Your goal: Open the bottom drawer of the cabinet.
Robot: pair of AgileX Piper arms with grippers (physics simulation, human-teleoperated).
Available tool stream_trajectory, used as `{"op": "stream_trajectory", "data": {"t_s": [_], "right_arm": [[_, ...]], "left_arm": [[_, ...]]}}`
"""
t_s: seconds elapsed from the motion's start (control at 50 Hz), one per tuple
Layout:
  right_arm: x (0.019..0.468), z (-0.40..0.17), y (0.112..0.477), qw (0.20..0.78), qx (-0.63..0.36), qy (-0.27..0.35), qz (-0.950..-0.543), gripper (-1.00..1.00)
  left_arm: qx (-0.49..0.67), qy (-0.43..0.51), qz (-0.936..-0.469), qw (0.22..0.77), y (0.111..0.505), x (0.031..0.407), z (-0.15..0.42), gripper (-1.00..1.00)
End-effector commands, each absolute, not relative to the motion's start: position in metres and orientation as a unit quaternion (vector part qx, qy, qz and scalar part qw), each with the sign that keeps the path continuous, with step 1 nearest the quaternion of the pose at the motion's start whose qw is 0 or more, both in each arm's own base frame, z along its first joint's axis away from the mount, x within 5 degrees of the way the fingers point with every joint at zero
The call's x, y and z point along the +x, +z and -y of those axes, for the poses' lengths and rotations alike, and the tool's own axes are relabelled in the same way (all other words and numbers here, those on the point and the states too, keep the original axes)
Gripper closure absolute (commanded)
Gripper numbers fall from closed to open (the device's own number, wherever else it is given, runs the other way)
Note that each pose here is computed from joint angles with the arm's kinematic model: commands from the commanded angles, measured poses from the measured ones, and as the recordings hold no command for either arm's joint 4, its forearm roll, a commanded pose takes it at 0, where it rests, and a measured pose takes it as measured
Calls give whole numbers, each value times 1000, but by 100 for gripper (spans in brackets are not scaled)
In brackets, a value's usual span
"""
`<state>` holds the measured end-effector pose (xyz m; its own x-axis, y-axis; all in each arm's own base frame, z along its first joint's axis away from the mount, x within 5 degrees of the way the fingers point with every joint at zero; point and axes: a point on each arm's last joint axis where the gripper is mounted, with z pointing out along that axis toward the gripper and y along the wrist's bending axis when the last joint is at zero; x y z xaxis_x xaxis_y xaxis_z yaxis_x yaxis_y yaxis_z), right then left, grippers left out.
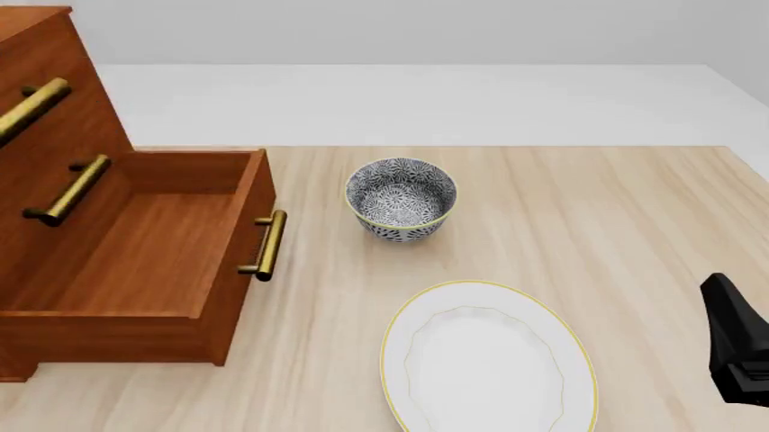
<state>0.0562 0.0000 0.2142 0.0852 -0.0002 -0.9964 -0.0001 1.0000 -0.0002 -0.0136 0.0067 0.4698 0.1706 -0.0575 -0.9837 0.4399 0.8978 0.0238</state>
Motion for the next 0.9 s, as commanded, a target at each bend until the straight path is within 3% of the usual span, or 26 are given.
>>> {"op": "stream_trajectory", "data": {"t_s": [0.02,0.9], "right_arm": [[56,0,214,737,0,0,-676,-100],[56,0,214,737,0,0,-676,-100]], "left_arm": [[148,-176,-595,770,481,-37,-19,-100],[88,-192,-568,796,462,-81,-33,-100]]}}
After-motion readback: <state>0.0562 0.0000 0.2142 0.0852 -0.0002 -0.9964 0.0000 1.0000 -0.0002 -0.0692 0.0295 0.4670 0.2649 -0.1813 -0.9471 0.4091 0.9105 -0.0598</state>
